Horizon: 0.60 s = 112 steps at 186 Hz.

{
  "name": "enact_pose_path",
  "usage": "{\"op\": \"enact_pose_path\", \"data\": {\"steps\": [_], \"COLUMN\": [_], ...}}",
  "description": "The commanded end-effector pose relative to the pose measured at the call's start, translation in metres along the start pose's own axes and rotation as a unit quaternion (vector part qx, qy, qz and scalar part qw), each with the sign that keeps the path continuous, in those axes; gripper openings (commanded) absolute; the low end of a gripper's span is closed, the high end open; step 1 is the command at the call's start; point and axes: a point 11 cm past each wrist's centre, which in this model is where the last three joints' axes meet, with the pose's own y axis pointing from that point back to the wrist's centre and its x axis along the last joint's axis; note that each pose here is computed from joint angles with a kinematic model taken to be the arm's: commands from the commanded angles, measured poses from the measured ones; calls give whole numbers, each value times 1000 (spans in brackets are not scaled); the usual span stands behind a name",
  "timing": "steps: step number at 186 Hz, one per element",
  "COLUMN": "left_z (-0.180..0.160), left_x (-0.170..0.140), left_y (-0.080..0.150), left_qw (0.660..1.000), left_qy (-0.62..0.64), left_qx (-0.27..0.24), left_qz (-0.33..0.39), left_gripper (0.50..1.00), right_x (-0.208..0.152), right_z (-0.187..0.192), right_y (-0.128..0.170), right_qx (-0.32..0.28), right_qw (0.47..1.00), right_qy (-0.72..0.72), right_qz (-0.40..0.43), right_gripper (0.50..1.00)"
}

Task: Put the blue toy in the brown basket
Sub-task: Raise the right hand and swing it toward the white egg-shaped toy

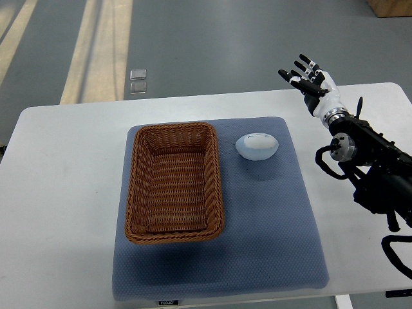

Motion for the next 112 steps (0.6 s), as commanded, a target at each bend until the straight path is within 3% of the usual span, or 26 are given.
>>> {"op": "enact_pose_path", "data": {"steps": [1,112], "left_z": [1,-8], "left_x": [0,5], "left_y": [0,1], "left_qw": [1000,1000], "left_qy": [0,3], "left_qx": [-1,7], "left_qz": [0,10], "left_gripper": [1000,1000], "right_x": [0,-3], "right_z": [-1,-5], "right_y": [0,-3], "right_qx": [1,5], "right_qw": [1000,1000], "right_qy": [0,1], "right_qz": [0,-3], "right_gripper": [911,911]}}
